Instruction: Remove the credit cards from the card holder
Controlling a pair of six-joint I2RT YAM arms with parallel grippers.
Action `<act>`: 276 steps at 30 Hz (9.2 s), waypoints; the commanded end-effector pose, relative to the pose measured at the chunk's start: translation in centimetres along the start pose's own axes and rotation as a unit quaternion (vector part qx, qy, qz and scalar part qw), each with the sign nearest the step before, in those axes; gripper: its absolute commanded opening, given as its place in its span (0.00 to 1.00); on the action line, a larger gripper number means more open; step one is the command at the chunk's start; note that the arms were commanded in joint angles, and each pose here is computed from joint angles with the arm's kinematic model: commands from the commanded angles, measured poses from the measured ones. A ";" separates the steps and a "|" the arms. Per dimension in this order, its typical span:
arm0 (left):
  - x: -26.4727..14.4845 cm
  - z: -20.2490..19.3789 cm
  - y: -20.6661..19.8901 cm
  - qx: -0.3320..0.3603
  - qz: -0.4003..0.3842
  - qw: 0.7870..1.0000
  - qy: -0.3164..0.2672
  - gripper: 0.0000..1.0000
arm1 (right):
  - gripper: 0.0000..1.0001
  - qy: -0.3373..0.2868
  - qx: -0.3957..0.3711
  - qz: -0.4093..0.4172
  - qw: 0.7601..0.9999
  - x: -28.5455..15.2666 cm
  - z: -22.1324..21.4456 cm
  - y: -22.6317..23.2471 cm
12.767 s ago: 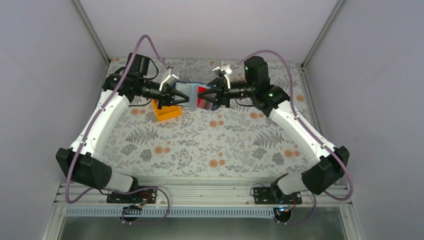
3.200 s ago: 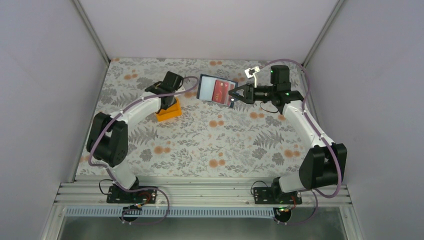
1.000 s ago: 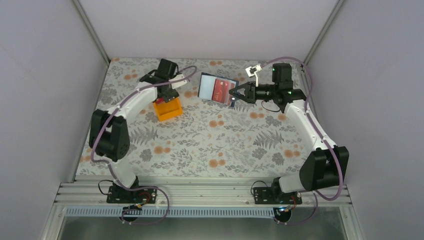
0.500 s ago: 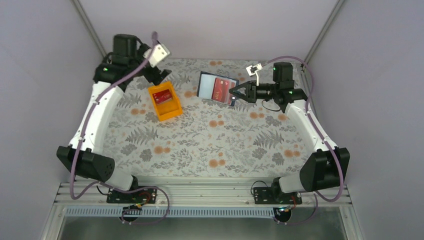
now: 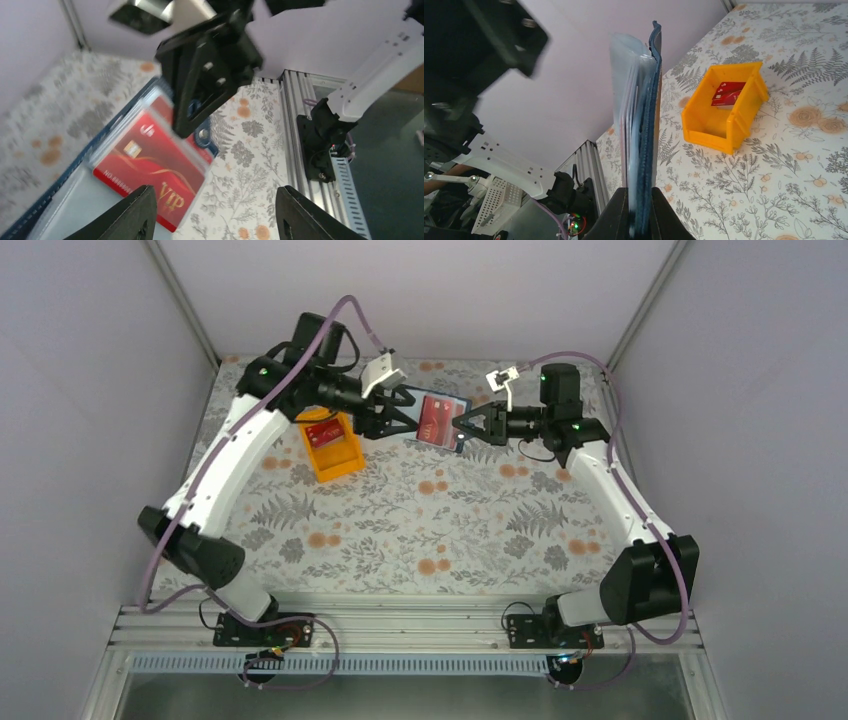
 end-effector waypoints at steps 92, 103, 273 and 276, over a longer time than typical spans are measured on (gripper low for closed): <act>0.2 -2.3 1.5 -0.083 -0.009 0.996 -0.014 0.02 | 0.04 -0.005 -0.123 0.073 0.990 0.1 1.7 3.6; 1.7 -2.0 2.7 -0.137 -0.032 0.989 -0.038 0.02 | 0.17 -0.008 -0.141 0.133 0.981 0.6 0.6 4.7; 2.9 -3.7 2.4 -0.104 -0.033 0.994 -0.017 0.03 | 0.04 -0.010 -0.178 0.131 0.975 -0.7 1.3 6.3; 2.6 -3.4 1.9 -0.101 -0.050 0.993 -0.019 0.02 | 0.04 -0.011 -0.180 0.132 0.975 -0.7 1.3 6.4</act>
Point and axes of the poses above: each gripper's point midway between its finger pads, its own x axis out along the fingers, its own y axis along the line the jaws close on, z = x × y, the point moved 10 cm from there along -x, back along the fingers, and after that the axes turned 10 degrees about -x, right-handed, at the moved point
